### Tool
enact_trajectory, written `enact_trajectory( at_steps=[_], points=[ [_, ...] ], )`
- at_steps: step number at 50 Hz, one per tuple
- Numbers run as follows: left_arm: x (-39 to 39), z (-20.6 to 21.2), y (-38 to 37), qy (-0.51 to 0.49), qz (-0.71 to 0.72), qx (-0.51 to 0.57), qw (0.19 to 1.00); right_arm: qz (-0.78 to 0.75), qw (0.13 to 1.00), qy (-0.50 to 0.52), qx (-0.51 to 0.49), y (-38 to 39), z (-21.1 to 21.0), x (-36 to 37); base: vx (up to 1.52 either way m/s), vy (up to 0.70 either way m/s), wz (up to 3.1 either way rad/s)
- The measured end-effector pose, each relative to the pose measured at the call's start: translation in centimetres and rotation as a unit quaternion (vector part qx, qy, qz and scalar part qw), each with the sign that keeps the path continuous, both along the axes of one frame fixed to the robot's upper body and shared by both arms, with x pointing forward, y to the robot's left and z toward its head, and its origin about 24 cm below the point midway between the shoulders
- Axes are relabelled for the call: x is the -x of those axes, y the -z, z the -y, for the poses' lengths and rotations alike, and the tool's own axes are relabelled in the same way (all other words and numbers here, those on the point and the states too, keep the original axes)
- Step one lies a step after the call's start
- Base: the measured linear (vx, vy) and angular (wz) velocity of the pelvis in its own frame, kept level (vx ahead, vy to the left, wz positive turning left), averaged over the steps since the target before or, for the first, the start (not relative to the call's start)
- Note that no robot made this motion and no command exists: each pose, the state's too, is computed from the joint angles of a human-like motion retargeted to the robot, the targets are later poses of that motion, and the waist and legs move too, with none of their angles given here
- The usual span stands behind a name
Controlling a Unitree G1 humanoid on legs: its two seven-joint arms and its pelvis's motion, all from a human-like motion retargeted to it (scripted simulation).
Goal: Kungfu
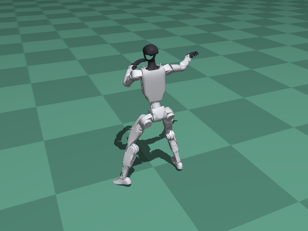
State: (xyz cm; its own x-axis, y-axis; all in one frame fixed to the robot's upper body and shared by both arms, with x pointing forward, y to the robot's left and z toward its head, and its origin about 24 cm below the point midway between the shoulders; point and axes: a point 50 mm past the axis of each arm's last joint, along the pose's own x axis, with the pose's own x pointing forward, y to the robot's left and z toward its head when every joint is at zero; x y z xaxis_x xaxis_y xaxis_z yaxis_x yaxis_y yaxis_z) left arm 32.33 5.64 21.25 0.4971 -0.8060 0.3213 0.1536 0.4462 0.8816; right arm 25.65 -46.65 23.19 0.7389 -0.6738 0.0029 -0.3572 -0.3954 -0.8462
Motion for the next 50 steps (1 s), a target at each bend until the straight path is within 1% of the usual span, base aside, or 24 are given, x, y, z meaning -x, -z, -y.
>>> enact_trajectory(
  at_steps=[3,6,8,10,13,17,20,24,27,29,33,35,37,40,43,47,50],
  points=[
    [1.8,5.0,1.5,0.077,0.011,-0.054,0.996,0.024,0.985,0.167,-0.032,2.8,4.1,4.9,-0.13,-0.77,-0.03],
    [3.9,9.1,1.2,0.149,0.027,-0.068,0.986,0.083,0.944,0.313,-0.071,4.1,6.7,11.3,-0.24,-0.79,0.82],
    [5.0,10.7,1.1,0.180,0.031,-0.065,0.981,0.135,0.909,0.383,-0.091,4.3,7.4,14.9,-0.17,-0.62,-0.37],
    [5.5,11.0,1.1,0.189,0.029,-0.058,0.980,0.188,0.884,0.413,-0.111,4.3,7.6,16.7,-0.11,-0.50,-0.90],
    [5.6,10.1,0.7,0.194,0.038,-0.052,0.979,0.244,0.875,0.395,-0.135,3.8,7.7,16.6,-0.07,-0.26,-0.97],
    [5.3,8.6,0.2,0.180,0.053,-0.059,0.980,0.255,0.888,0.367,-0.112,3.2,7.6,15.8,-0.02,-0.27,-0.59],
    [4.6,7.2,0.5,0.163,0.043,-0.077,0.983,0.235,0.900,0.356,-0.093,3.7,7.4,15.3,0.07,-0.24,-0.63],
    [3.6,4.9,1.6,0.137,0.018,-0.095,0.986,0.178,0.911,0.351,-0.123,7.1,6.8,14.5,0.17,-0.21,-0.92],
    [3.2,3.1,1.4,0.123,0.031,-0.118,0.985,0.125,0.916,0.340,-0.172,10.7,5.8,13.5,-0.15,-1.47,-0.91],
    [3.4,2.6,0.9,0.123,0.051,-0.106,0.985,0.084,0.924,0.322,-0.188,11.9,5.4,12.9,-0.25,-1.23,-1.21],
    [3.4,2.8,0.4,0.118,0.074,-0.024,0.990,0.081,0.932,0.292,-0.198,13.2,4.7,11.7,-0.18,0.45,-1.88],
    [3.6,4.0,1.4,0.126,0.054,0.000,0.991,0.078,0.932,0.279,-0.217,14.5,4.3,11.9,0.04,1.21,-0.21],
    [4.4,5.9,3.1,0.152,0.023,0.014,0.988,0.083,0.925,0.305,-0.211,15.0,4.6,13.7,0.01,0.78,1.05],
    [5.3,7.2,6.0,0.158,-0.008,-0.007,0.987,0.089,0.912,0.335,-0.220,16.7,3.8,14.0,-0.09,0.67,0.25],
    [5.5,6.3,8.0,0.139,-0.015,-0.029,0.990,0.048,0.917,0.300,-0.259,18.7,1.6,10.8,-0.08,0.13,-2.31],
    [5.5,5.2,8.1,0.132,0.000,-0.050,0.990,-0.004,0.924,0.265,-0.275,19.8,0.0,8.5,-0.07,-0.24,-0.53],
    [4.7,4.7,8.9,0.125,-0.046,-0.062,0.989,-0.015,0.917,0.268,-0.296,22.4,-1.2,9.5,0.24,-0.82,0.92]
  ],
)
